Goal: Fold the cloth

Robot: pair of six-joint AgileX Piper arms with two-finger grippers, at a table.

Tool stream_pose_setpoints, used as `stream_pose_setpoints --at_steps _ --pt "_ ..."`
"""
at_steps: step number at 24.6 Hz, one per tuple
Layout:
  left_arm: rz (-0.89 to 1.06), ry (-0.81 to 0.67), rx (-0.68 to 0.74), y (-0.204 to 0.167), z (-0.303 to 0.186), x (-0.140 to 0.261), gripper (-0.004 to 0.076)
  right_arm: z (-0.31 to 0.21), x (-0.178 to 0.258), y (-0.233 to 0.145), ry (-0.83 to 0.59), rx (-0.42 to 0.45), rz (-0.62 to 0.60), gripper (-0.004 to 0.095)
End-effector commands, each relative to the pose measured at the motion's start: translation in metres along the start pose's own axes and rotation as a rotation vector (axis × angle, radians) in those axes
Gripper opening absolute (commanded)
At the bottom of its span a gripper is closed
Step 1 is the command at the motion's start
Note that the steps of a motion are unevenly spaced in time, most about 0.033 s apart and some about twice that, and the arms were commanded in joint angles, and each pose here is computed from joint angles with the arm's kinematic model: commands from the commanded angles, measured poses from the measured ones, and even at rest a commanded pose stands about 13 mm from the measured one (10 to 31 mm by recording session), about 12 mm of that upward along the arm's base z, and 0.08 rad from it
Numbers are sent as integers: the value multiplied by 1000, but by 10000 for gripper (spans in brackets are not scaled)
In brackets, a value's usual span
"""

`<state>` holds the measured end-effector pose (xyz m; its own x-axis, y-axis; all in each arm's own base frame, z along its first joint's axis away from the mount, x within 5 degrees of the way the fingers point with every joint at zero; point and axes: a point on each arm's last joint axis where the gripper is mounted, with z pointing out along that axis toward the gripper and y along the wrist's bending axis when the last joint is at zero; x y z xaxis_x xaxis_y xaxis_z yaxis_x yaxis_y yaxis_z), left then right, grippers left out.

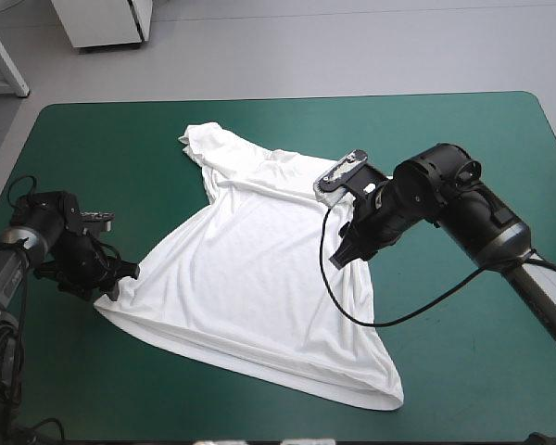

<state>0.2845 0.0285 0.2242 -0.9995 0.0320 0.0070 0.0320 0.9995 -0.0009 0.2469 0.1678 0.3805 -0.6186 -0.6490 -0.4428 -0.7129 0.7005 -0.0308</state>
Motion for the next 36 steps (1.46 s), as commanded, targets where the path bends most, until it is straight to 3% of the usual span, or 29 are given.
stream_pose_setpoints --at_steps 1,12,14,17,21,24,27,36 --pt "-6 -28 19 -1 -5 -5 369 -21 -1 1 -66 11 -12 469" --pt "-12 47 43 -1 13 -10 351 -16 3 0 -41 25 4 469" --pt "-20 54 60 -3 13 -9 243 -13 11 1 -17 27 14 469" --pt "-5 50 82 -6 13 -10 -8 -9 31 3 30 38 18 469" --pt "9 48 112 -9 12 -10 -9 -16 78 11 63 59 57 499" --pt "13 51 146 -12 12 -9 -9 -3 107 25 116 -43 90 567" --pt "32 30 165 -15 8 -9 -9 20 127 36 207 -146 109 575" --pt "72 -44 155 -24 -11 -3 -9 56 143 45 331 -262 134 575"
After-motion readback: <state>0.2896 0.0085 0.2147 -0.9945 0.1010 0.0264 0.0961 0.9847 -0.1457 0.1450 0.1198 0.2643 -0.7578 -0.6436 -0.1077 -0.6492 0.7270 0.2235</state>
